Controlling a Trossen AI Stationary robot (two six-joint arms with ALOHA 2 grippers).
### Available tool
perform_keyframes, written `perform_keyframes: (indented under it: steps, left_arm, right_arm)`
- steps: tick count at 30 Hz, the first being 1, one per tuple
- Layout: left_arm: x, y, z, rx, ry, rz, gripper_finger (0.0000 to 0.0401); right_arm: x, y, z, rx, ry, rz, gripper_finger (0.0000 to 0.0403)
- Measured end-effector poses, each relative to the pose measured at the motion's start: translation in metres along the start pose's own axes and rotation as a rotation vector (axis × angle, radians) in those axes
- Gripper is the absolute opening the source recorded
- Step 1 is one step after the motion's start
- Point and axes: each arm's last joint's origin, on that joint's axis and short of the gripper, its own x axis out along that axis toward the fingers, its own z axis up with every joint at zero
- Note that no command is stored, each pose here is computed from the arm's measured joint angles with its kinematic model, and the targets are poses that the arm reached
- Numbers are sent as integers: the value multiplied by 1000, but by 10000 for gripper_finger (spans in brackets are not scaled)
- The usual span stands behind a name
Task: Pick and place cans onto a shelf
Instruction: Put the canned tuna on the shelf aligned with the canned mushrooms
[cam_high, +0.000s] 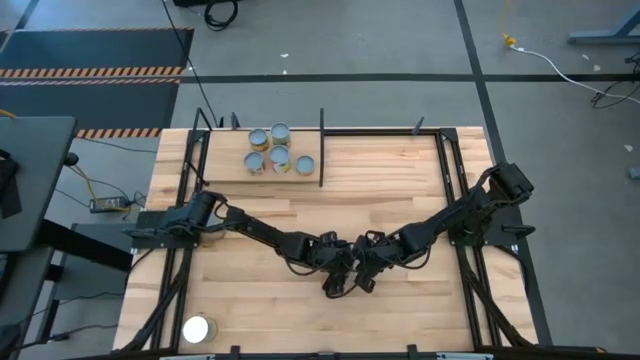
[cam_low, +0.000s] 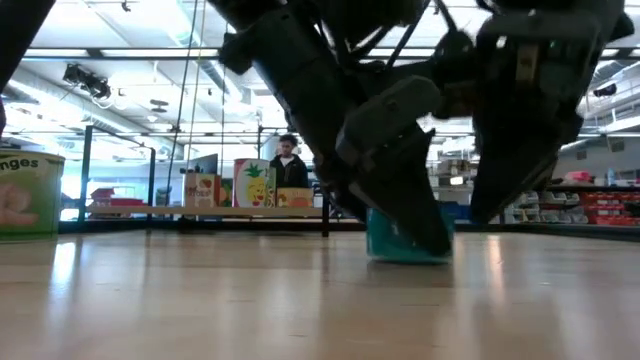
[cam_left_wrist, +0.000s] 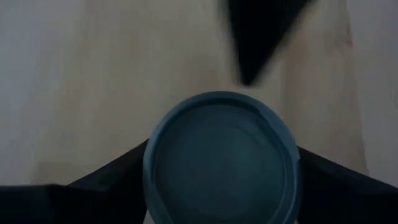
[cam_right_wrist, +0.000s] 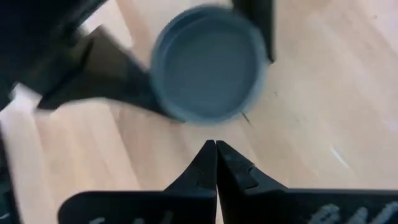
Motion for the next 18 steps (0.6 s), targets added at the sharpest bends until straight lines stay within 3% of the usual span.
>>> perform_keyframes:
  steps: [6, 12, 14, 18]
  left_arm:
    - [-37, 16, 22, -27, -32, 39, 286]
    - [-126, 43, 48, 132, -42, 68, 286]
    - [-159, 61, 55, 160, -55, 76, 287]
    - [-220, 123, 66, 112, -116, 110, 287]
  right_arm:
    - [-32, -1, 4, 13, -21, -7, 1]
    - [-70, -4, 10, 33, -109, -3, 1]
    - [-80, -4, 12, 56, -147, 14, 1]
    - [-91, -5, 15, 114, -205, 24, 1]
